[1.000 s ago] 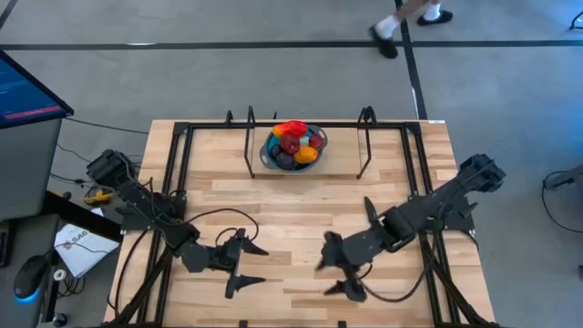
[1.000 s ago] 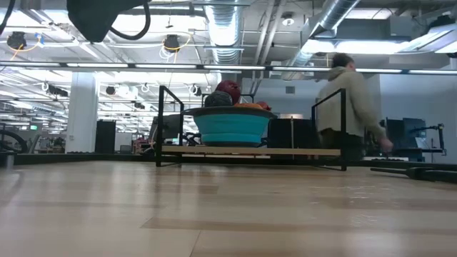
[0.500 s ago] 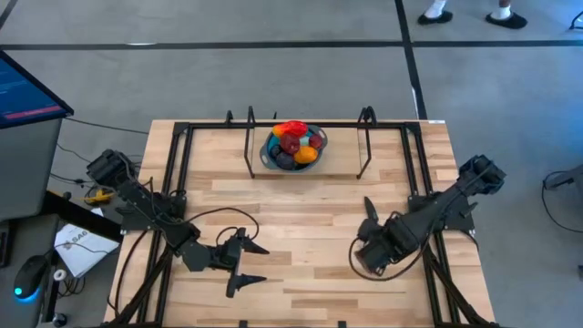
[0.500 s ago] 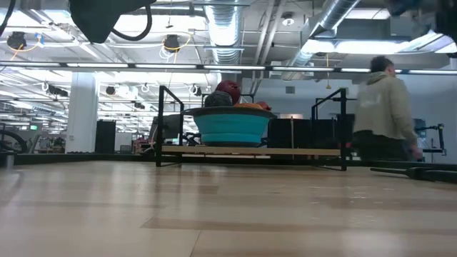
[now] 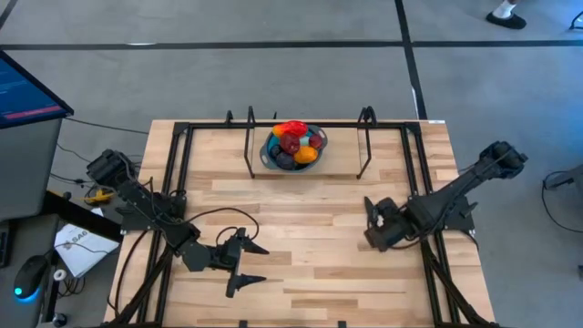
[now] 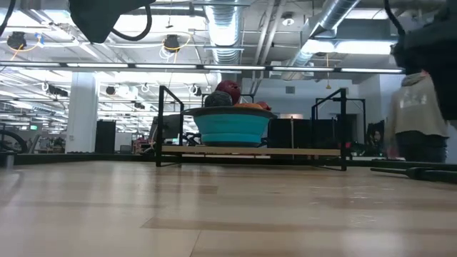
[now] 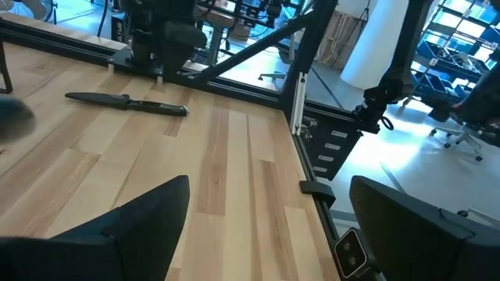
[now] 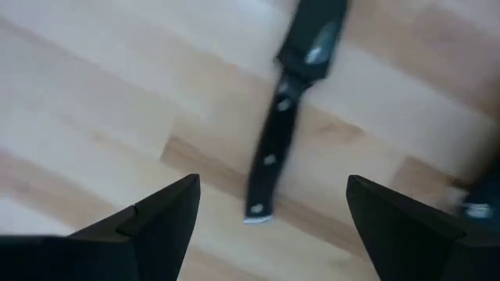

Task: Pick & Place Fruit
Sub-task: Put the black knife on the shelf

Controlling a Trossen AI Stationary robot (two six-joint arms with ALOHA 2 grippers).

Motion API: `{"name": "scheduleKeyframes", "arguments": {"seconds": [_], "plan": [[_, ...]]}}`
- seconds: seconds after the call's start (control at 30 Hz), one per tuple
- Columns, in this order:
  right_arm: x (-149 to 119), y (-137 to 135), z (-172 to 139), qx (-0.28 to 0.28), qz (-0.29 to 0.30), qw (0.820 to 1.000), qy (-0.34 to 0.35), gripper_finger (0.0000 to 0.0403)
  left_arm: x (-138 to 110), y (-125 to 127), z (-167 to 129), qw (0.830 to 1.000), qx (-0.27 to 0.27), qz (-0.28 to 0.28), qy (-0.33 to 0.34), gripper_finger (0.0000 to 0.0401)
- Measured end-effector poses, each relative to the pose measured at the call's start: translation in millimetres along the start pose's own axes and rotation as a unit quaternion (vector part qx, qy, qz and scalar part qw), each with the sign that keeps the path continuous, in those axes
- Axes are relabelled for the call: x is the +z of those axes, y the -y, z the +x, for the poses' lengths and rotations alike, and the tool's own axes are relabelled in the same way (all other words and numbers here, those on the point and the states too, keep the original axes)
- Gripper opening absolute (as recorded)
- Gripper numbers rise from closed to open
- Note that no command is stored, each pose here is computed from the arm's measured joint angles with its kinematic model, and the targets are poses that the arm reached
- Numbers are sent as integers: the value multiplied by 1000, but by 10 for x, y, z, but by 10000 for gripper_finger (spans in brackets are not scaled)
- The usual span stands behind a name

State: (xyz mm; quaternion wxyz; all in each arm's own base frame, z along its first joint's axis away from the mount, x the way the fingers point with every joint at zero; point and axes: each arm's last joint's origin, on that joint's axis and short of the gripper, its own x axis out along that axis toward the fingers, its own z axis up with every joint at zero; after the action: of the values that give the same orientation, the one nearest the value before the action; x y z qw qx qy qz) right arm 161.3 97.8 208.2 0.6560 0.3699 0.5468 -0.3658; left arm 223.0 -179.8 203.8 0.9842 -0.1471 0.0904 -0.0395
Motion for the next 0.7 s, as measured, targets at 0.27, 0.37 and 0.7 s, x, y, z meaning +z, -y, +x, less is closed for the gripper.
{"name": "scheduleKeyframes", "arguments": {"seconds": [0.27, 0.37, 0.7], "plan": [[-17, -43, 264, -24, 5, 999, 40, 315, 1, 0, 0, 1000, 0, 0, 0, 346], [54, -70, 394, -61, 21, 997, 43, 315, 1, 0, 0, 1000, 0, 0, 0, 346], [184, -208, 763, -111, -13, 993, -20, 264, 6, 2, 0, 1000, -1, -2, 2, 346]]}}
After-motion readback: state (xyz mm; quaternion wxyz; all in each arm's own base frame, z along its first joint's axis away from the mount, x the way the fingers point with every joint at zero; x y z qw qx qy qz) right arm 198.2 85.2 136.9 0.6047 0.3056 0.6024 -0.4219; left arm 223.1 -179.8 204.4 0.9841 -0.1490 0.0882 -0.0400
